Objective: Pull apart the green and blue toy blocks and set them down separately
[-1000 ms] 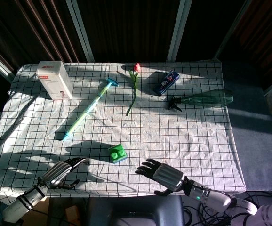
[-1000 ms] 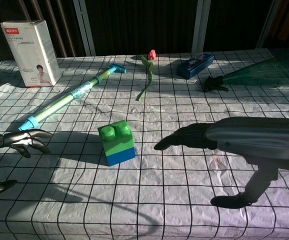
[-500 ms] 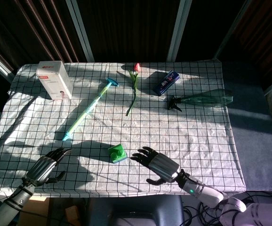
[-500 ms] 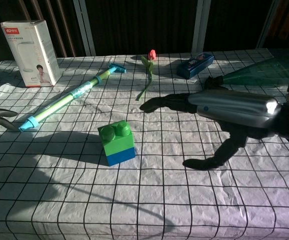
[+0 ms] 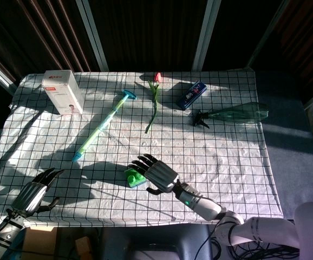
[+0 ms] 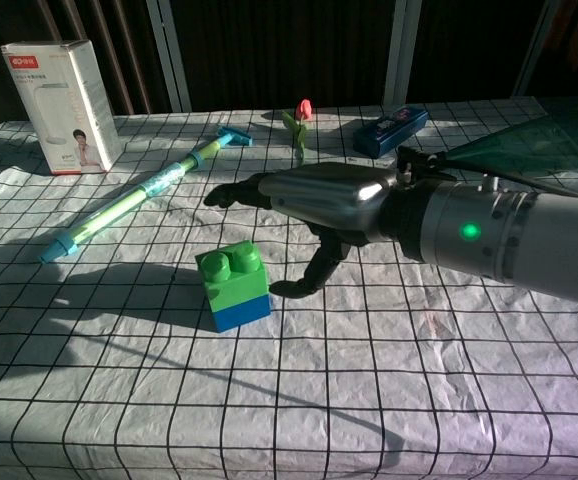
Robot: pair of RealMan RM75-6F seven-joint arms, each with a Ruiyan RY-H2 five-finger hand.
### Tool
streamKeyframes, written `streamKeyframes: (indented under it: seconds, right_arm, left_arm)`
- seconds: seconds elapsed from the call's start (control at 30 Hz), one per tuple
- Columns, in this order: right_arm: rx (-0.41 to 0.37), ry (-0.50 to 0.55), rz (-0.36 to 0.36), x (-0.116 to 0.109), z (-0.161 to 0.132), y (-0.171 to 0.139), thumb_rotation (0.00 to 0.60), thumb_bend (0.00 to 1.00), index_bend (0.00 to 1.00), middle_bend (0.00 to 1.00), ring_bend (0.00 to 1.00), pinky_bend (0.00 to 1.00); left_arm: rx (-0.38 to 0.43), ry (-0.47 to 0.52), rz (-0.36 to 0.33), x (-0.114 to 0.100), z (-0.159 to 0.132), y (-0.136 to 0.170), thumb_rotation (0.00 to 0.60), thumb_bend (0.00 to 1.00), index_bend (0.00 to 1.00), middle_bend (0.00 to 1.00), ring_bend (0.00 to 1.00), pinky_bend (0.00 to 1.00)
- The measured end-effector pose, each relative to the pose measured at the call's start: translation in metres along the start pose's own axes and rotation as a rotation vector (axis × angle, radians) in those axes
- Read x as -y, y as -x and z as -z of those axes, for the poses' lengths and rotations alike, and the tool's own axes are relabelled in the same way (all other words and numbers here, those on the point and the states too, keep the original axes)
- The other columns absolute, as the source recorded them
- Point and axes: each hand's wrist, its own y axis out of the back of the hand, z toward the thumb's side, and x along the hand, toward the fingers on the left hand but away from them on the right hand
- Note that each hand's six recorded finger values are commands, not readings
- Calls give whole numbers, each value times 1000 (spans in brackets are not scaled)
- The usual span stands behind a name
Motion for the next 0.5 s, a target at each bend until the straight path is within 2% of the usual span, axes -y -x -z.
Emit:
streamKeyframes:
  seconds: [0.2,0.3,0.4,0.5]
  right_arm:
    - [50,-17,-44,5,4,23,600,264,107,99,0,82]
    - [62,-12,-61,9,3,31,600,284,112,122,4,88]
    - [64,-3,-69,13,0,37,600,315,129,146,24,122]
    - [65,16,-68,14,-1,41,600,340,189,186,58,149]
  left_arm:
    - [-8,12,3,1,3,0,600,373,0,138,39,156]
    - [-8,16,5,2,3,0,600,367,0,138,39,156]
    - [-9,16,12,4,3,1,600,364,0,138,40,156]
    - [-11,18,14,4,4,1,600,358,0,138,40,157]
